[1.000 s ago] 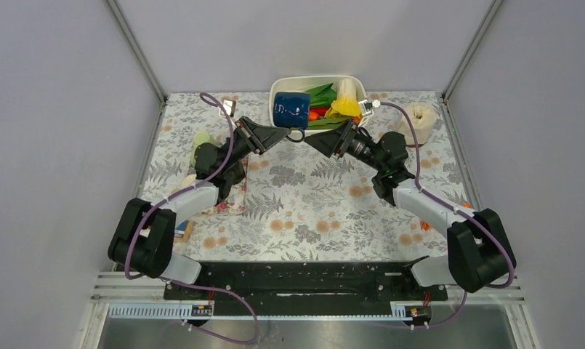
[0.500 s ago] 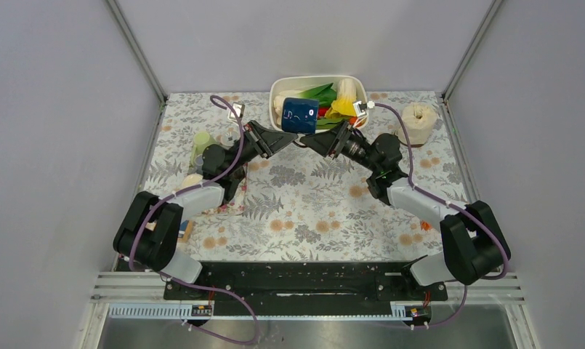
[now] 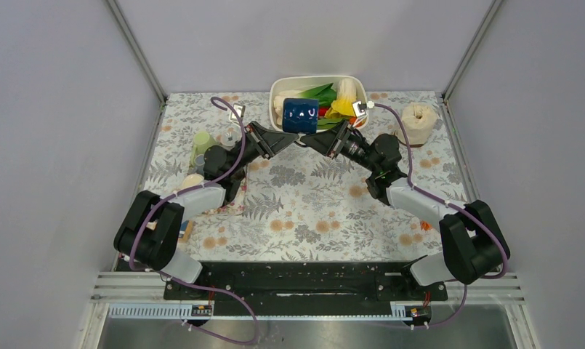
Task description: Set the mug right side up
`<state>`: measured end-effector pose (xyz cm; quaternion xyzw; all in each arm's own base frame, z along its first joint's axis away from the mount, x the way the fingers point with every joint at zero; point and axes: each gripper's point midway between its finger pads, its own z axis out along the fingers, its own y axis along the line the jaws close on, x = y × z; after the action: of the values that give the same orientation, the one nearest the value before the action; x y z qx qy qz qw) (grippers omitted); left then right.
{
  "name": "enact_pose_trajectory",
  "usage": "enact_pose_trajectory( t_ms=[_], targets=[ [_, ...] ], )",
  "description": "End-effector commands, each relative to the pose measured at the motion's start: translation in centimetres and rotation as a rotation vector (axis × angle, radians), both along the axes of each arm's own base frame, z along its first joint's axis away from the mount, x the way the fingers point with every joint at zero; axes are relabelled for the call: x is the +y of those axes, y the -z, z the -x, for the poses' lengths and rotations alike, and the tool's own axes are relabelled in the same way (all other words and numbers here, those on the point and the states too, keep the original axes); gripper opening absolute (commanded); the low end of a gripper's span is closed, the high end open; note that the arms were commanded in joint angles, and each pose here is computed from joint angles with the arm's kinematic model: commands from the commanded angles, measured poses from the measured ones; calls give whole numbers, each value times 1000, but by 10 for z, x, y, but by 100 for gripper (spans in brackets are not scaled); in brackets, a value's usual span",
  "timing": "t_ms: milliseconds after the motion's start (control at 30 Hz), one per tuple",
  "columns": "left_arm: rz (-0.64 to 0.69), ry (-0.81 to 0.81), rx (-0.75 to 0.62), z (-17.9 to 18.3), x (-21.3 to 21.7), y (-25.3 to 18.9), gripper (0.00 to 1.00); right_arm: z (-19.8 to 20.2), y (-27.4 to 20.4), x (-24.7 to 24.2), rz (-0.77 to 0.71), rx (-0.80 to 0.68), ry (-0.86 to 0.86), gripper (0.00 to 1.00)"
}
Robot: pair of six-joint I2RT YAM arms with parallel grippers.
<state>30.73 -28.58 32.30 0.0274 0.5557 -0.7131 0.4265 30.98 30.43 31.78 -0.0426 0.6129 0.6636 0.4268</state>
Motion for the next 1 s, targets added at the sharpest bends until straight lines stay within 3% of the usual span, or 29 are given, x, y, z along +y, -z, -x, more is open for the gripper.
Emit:
enact_pose_trajectory(
  t_ms=[0, 233, 333, 367, 433, 500, 600, 967],
  targets=[
    [79, 28, -214, 28, 1, -41, 0, -4, -23, -1, -51, -46, 35, 42],
    [64, 43, -216, 32, -3, -35, 0, -5, -29, -5, -53, -49, 47, 20],
    [60, 50, -219, 34, -5, -34, 0, -6, -34, -8, -47, -69, 57, 5],
    [59, 51, -218, 34, -5, -33, 4, -7, -36, -9, -37, -81, 62, 0],
    [58, 51, -212, 34, -6, -31, 21, -11, -40, -14, -7, -109, 85, 0],
    [59, 48, -204, 33, -5, -29, 55, -16, -46, -21, 19, -143, 111, 0],
    [59, 43, -199, 33, -4, -28, 96, -20, -55, -31, 67, -202, 133, 0],
    [27, 17, -197, 32, -2, -23, 99, -21, -78, -59, 262, -412, 253, 0]
  ],
)
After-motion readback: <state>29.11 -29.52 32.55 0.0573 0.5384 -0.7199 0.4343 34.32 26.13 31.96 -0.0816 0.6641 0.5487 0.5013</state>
